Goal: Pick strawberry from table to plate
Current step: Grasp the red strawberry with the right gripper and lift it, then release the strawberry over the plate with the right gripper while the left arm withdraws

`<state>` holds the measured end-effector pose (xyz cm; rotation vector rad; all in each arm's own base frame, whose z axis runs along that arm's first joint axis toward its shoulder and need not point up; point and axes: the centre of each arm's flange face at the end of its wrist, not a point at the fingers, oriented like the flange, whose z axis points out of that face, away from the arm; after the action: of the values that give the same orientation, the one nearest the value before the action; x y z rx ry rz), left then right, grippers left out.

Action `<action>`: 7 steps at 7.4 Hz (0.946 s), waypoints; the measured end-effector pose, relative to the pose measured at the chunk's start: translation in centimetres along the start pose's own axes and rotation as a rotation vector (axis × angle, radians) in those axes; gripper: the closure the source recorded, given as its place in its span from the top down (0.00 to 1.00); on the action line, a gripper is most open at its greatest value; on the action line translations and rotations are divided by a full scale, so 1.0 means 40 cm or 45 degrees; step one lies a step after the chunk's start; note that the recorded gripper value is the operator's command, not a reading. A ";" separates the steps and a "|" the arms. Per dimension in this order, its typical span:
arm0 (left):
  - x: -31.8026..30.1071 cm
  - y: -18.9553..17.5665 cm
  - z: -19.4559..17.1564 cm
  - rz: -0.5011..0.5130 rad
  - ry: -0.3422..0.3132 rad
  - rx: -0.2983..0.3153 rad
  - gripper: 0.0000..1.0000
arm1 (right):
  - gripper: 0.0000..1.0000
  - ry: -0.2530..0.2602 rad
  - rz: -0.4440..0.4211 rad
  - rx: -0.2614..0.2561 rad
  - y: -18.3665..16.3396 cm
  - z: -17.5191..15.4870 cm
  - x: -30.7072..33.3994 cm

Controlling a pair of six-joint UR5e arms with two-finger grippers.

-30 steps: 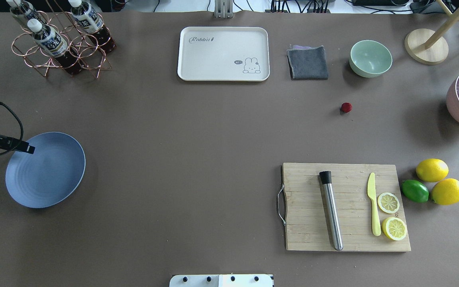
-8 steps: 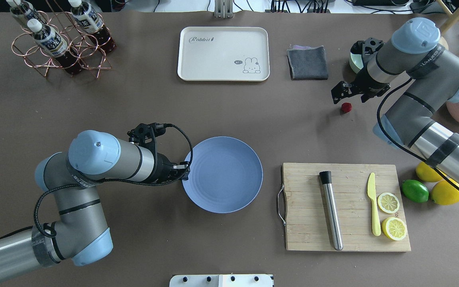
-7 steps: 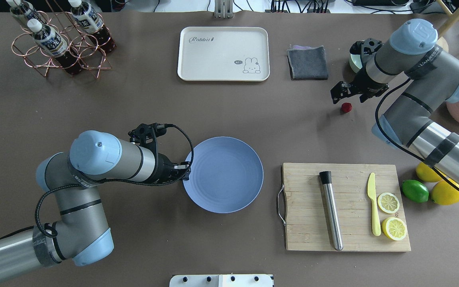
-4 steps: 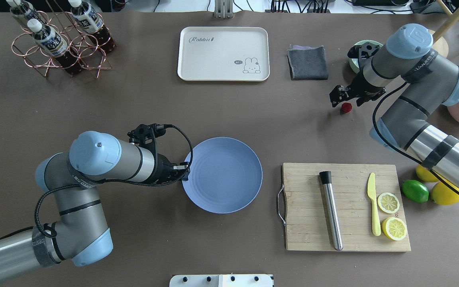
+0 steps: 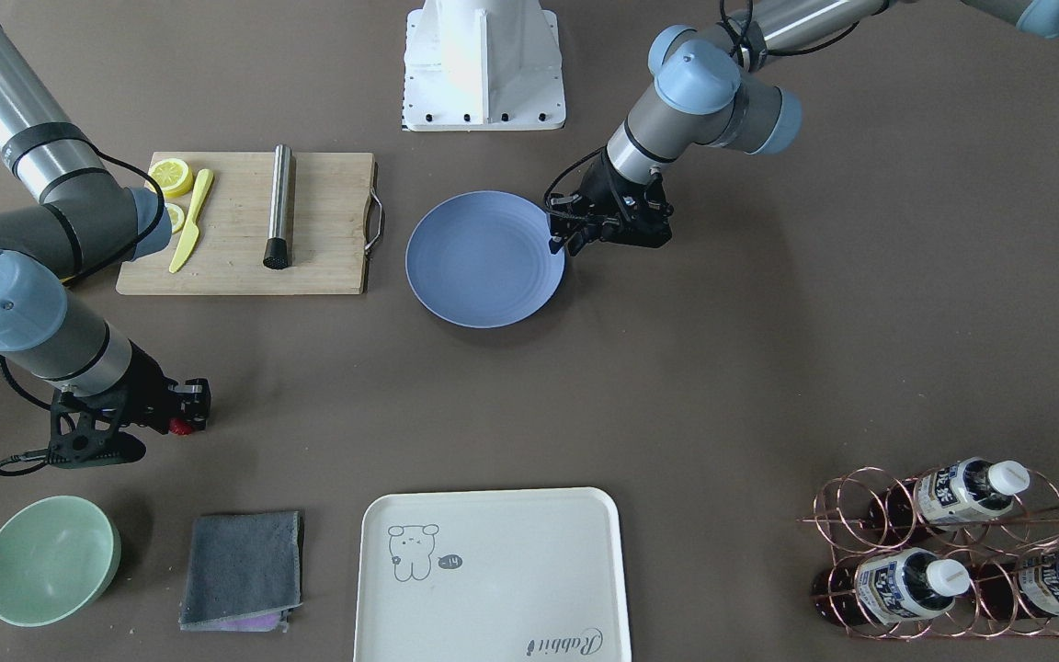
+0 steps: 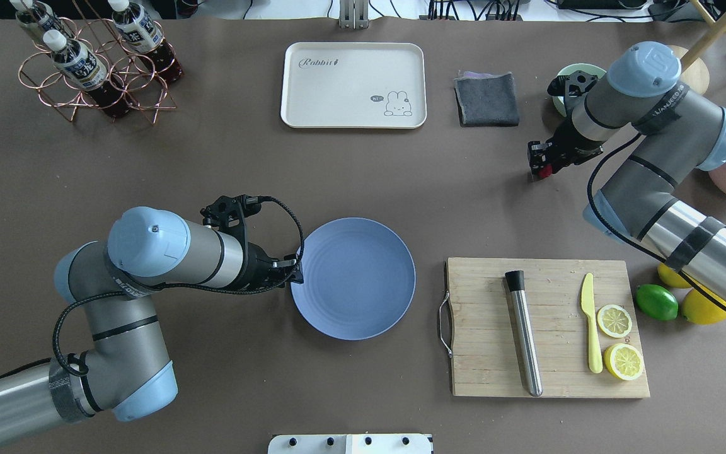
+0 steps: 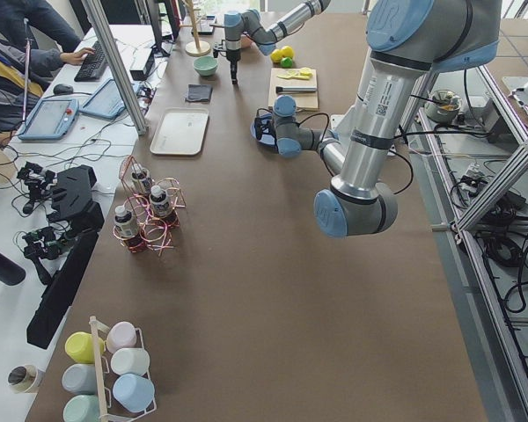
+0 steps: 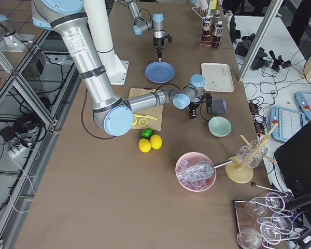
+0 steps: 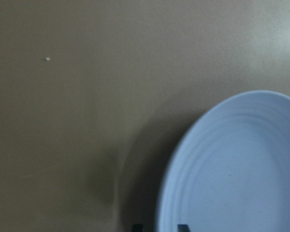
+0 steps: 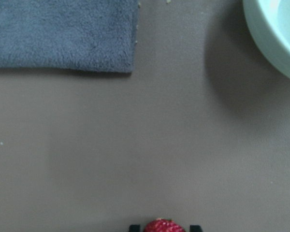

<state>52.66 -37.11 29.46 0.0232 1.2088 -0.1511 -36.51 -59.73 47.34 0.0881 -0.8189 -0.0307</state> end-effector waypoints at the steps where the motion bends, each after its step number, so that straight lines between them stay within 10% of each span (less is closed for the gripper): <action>1: 0.001 -0.003 -0.004 0.000 0.002 0.003 0.82 | 0.00 -0.005 -0.004 0.003 -0.003 -0.008 -0.003; 7: -0.261 -0.269 -0.216 0.115 -0.099 0.013 0.96 | 0.00 -0.159 0.167 0.003 0.160 -0.224 -0.431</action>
<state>39.66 -45.82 36.79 0.0805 1.1272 -0.0785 -41.77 -51.71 29.26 0.0346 -0.9481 0.0893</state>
